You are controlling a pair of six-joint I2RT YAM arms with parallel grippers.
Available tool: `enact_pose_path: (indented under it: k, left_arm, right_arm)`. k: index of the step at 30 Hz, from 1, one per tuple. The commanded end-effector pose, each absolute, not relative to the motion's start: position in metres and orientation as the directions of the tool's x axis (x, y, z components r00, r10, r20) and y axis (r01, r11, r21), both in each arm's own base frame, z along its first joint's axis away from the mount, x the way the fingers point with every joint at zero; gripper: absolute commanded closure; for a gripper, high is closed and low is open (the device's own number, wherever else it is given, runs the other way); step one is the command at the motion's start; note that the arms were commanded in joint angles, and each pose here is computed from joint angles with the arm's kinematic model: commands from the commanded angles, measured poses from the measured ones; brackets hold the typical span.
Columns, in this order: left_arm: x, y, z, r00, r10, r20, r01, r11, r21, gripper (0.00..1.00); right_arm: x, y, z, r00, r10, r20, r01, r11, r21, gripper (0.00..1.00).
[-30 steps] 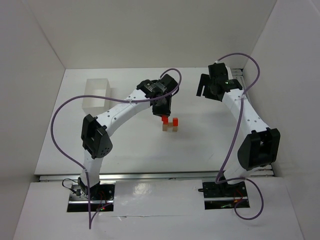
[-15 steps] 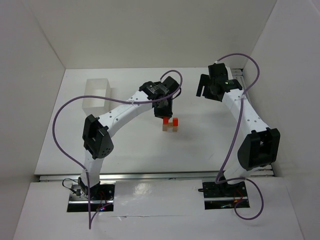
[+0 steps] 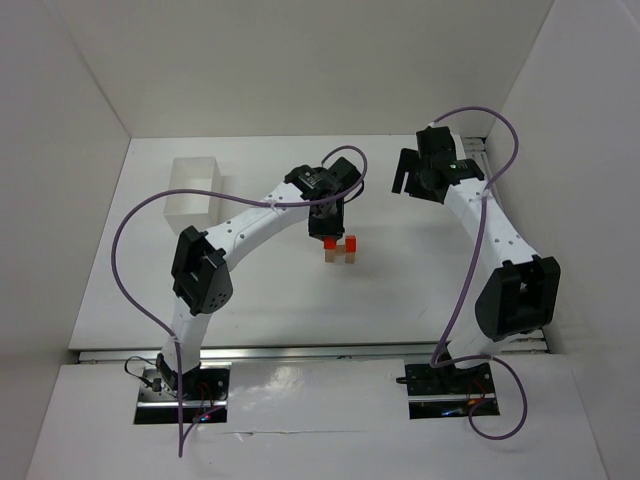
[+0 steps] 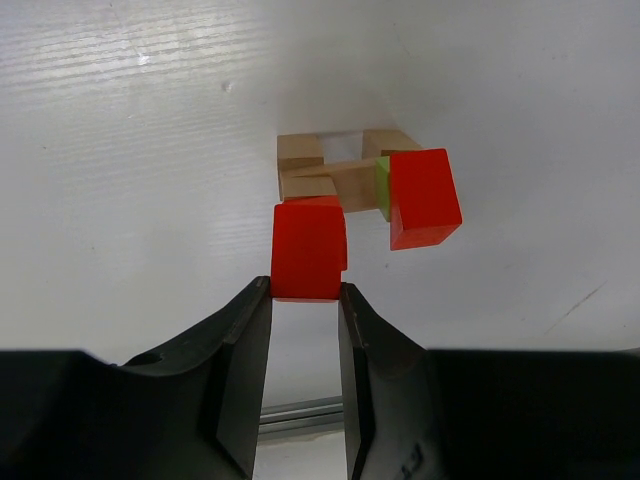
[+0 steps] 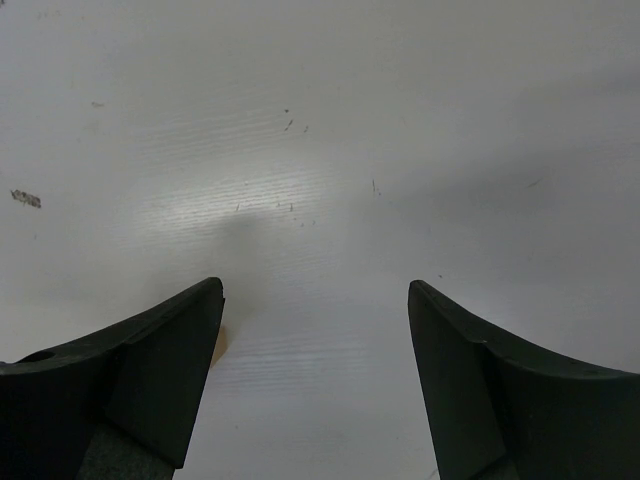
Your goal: Build the wood block tower
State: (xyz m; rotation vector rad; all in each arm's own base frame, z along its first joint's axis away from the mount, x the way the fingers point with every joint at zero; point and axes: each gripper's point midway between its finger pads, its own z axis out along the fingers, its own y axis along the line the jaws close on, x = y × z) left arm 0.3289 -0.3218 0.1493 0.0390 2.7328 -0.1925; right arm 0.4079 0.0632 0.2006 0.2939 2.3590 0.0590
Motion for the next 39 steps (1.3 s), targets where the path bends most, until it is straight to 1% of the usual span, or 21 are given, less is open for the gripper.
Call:
enact_pose_path:
  k: [1,18,24,31,33,38,39]
  left_arm:
    - [0.329,-0.322,0.156,-0.915,-0.024,-0.402,0.033,0.991,-0.133,0.87]
    - [0.334,-0.327,0.163,-0.907,-0.032,-0.419,0.035,0.988,-0.152,0.84]
    - [0.333,-0.328,0.159,-0.913,-0.018,-0.409,0.048,0.988,-0.149,0.84]
    - [0.334,-0.328,0.155,-0.915,-0.015,-0.403,0.047,0.989,-0.142,0.82]
    - [0.332,-0.329,0.155,-0.918,-0.014,-0.397,0.049,0.988,-0.149,0.81]
    - [0.33,-0.329,0.152,-0.923,-0.01,-0.386,0.051,0.988,-0.149,0.7]
    - [0.33,-0.329,0.152,-0.923,-0.01,-0.386,0.051,0.988,-0.149,0.66]
  right_arm:
    - [0.407,0.06,0.212,-0.665,0.23,-0.711,0.187,0.972,0.141,0.18]
    - [0.408,0.064,0.206,-0.676,0.229,-0.701,0.176,0.973,0.149,0.18]
    - [0.409,0.064,0.203,-0.682,0.228,-0.695,0.177,0.973,0.146,0.18]
    - [0.409,0.064,0.203,-0.682,0.228,-0.695,0.177,0.973,0.146,0.18]
    - [0.409,0.064,0.203,-0.682,0.228,-0.695,0.177,0.973,0.146,0.18]
    - [0.409,0.064,0.203,-0.682,0.228,-0.695,0.177,0.973,0.146,0.18]
    - [0.409,0.064,0.203,-0.682,0.228,-0.695,0.177,0.973,0.146,0.18]
